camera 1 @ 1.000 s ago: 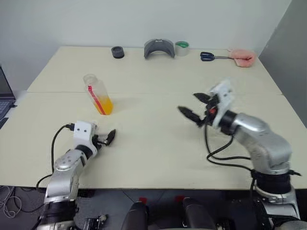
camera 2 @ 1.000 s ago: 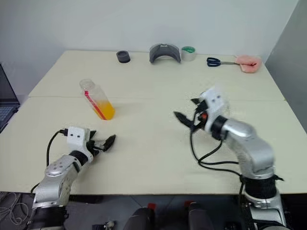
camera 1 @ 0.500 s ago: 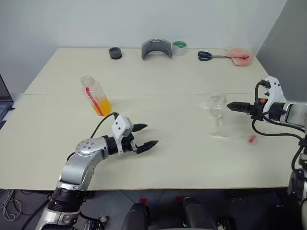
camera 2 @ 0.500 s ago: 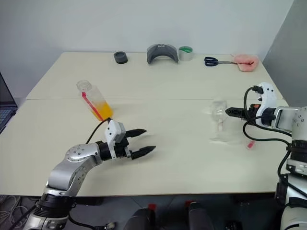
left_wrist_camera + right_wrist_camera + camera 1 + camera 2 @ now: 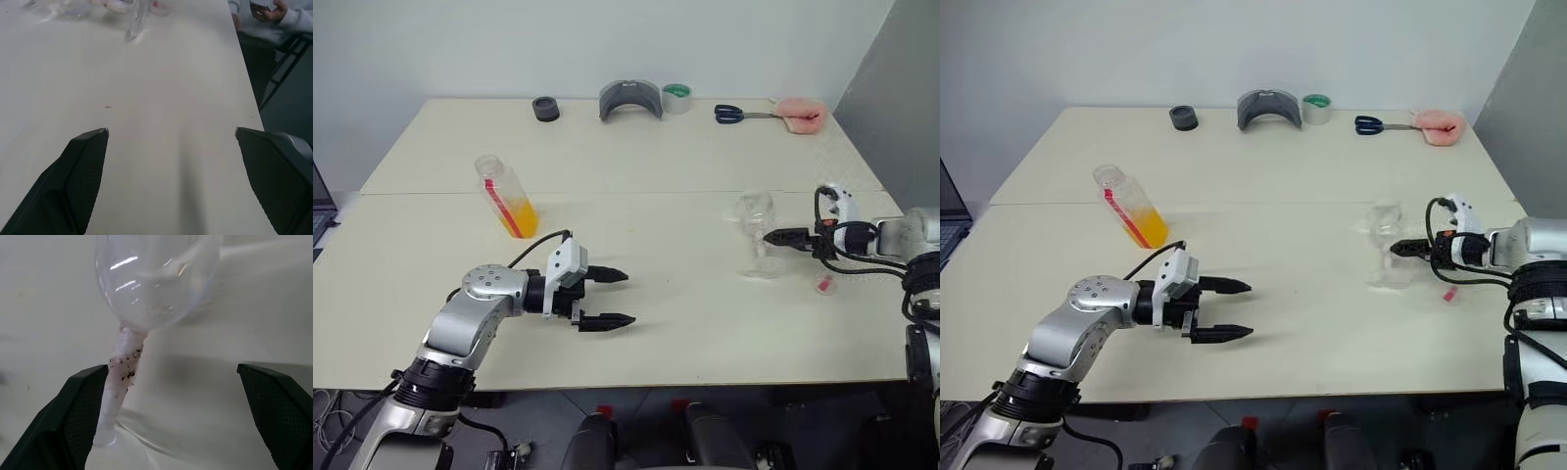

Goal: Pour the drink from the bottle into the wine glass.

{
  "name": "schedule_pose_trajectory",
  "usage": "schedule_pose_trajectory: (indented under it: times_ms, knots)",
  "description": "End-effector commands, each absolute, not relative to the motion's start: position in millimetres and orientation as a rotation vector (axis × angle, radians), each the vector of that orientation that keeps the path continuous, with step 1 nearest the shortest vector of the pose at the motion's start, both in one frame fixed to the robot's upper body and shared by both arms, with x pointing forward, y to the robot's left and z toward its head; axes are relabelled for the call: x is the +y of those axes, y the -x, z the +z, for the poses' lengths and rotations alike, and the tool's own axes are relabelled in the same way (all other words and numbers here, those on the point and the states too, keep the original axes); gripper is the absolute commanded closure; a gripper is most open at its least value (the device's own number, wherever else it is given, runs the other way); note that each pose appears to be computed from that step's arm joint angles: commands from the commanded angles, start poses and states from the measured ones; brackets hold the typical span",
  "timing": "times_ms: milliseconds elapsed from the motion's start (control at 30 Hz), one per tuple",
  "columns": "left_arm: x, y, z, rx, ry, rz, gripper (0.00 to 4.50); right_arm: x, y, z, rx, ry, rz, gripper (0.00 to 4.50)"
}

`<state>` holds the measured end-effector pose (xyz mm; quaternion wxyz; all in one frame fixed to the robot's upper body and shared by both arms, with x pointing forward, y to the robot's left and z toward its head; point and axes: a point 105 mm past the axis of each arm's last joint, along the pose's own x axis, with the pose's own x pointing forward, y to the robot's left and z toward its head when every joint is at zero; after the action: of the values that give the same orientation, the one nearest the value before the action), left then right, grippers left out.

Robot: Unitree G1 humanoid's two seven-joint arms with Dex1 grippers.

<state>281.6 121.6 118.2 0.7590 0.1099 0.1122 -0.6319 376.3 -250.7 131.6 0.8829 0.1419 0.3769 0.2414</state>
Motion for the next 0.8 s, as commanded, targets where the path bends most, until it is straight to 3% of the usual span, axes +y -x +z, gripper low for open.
schedule_pose_trajectory:
  times_ms: [33, 233, 367, 567, 600, 700, 800]
  knots:
    - [120, -283, 124, 0.203, -0.271, -1.385, 0.04, -243, -385, 144, 0.741, -0.269, 0.564, 0.00]
    - [122, -286, 124, 0.196, -0.285, -1.373, 0.04, -232, -392, 136, 0.763, -0.246, 0.599, 0.00]
    - [122, -287, 124, 0.191, -0.294, -1.364, 0.00, -227, -394, 129, 0.783, -0.229, 0.616, 0.87]
    - [120, -288, 125, 0.182, -0.306, -1.352, 0.00, -218, -397, 130, 0.784, -0.225, 0.651, 3.11]
    - [120, -289, 125, 0.182, -0.307, -1.351, 0.00, -217, -398, 132, 0.782, -0.229, 0.654, 3.32]
    - [119, -289, 125, 0.181, -0.309, -1.346, 0.00, -215, -400, 137, 0.765, -0.244, 0.662, 3.32]
    - [119, -289, 125, 0.181, -0.312, -1.342, 0.00, -212, -406, 150, 0.705, -0.261, 0.662, 3.88]
